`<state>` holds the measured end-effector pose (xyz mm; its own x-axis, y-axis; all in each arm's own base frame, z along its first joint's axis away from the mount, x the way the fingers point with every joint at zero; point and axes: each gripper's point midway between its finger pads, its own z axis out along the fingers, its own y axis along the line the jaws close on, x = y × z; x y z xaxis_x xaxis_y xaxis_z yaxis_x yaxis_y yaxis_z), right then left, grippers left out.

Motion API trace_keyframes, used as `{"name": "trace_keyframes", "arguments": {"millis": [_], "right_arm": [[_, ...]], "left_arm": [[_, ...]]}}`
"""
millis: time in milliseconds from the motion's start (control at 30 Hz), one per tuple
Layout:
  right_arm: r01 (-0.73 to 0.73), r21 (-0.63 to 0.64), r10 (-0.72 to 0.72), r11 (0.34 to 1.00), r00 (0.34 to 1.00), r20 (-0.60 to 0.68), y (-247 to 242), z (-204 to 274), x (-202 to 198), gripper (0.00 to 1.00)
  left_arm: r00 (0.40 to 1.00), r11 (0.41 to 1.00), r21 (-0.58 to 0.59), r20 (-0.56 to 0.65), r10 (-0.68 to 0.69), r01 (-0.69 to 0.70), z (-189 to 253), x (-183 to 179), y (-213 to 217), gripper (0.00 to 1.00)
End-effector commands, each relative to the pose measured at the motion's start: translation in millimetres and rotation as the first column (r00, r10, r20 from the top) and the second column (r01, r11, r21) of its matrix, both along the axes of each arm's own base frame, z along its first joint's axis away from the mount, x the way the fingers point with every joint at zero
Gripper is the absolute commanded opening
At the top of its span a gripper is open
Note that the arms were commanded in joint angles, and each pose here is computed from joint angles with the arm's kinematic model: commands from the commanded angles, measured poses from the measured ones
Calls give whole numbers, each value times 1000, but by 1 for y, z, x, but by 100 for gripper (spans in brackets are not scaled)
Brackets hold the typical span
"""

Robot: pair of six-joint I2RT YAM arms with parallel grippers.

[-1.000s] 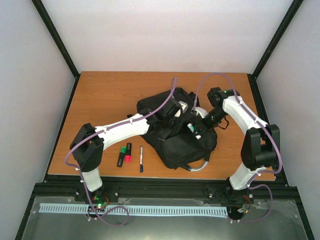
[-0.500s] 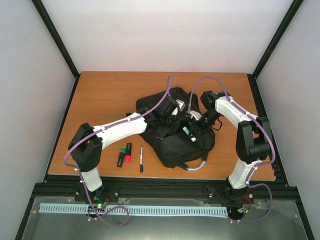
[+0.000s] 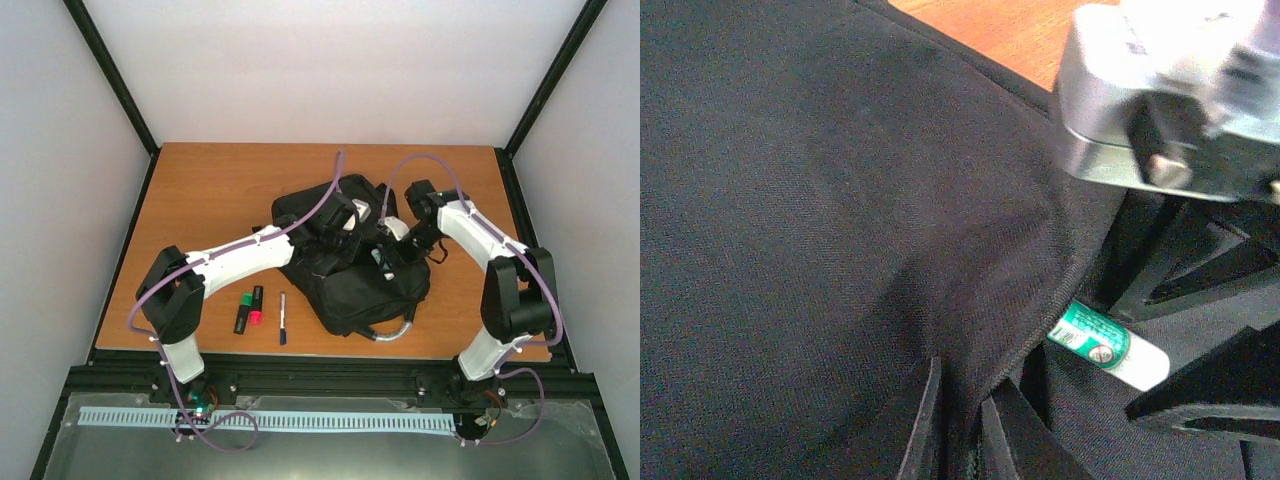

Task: Pack the student bag
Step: Place the stationery in the student bag.

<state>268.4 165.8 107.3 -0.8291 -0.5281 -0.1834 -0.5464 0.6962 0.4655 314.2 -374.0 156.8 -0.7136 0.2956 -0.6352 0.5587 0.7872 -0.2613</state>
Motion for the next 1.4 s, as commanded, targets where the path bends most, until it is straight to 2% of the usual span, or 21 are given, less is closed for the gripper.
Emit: {"name": "trace_keyframes", "arguments": {"millis": [0, 133, 233, 333, 400, 600, 767, 900, 1167, 1367], "right_arm": [[-26, -39, 30, 999, 993, 115, -8, 8, -1, 46], [-82, -98, 103, 992, 966, 238, -21, 11, -3, 39], [-114, -151, 157, 982, 936, 315, -31, 8, -4, 27], [-163, -151, 209, 975, 902, 377, -31, 8, -8, 14], [-197, -140, 238, 970, 884, 403, -29, 7, -11, 10], [-294, -126, 319, 948, 844, 431, -18, -3, -25, 8], [-318, -151, 352, 936, 818, 456, -14, -14, -25, 8], [-275, -178, 328, 945, 781, 531, -12, -17, -2, 7], [-171, -73, 174, 983, 703, 690, 15, 9, 58, 7], [-150, -18, 120, 988, 709, 695, 27, 15, 75, 8]], "left_arm": [[998, 994, -103, 63, 27, -21, 40, 10, -4, 10], [998, 994, -106, 64, 26, -19, 42, 10, -4, 11], [998, 994, -109, 64, 24, -17, 43, 10, -4, 11], [998, 994, -108, 63, 25, -18, 42, 10, -4, 11], [998, 994, -107, 63, 26, -19, 42, 10, -4, 11], [998, 994, -110, 60, 23, -16, 42, 9, -4, 11], [998, 993, -113, 61, 22, -15, 43, 9, -4, 11], [998, 993, -122, 58, 17, -10, 45, 8, -5, 11], [998, 992, -130, 55, 13, -6, 47, 7, -6, 11], [998, 992, -128, 56, 12, -5, 46, 7, -6, 11]]}}
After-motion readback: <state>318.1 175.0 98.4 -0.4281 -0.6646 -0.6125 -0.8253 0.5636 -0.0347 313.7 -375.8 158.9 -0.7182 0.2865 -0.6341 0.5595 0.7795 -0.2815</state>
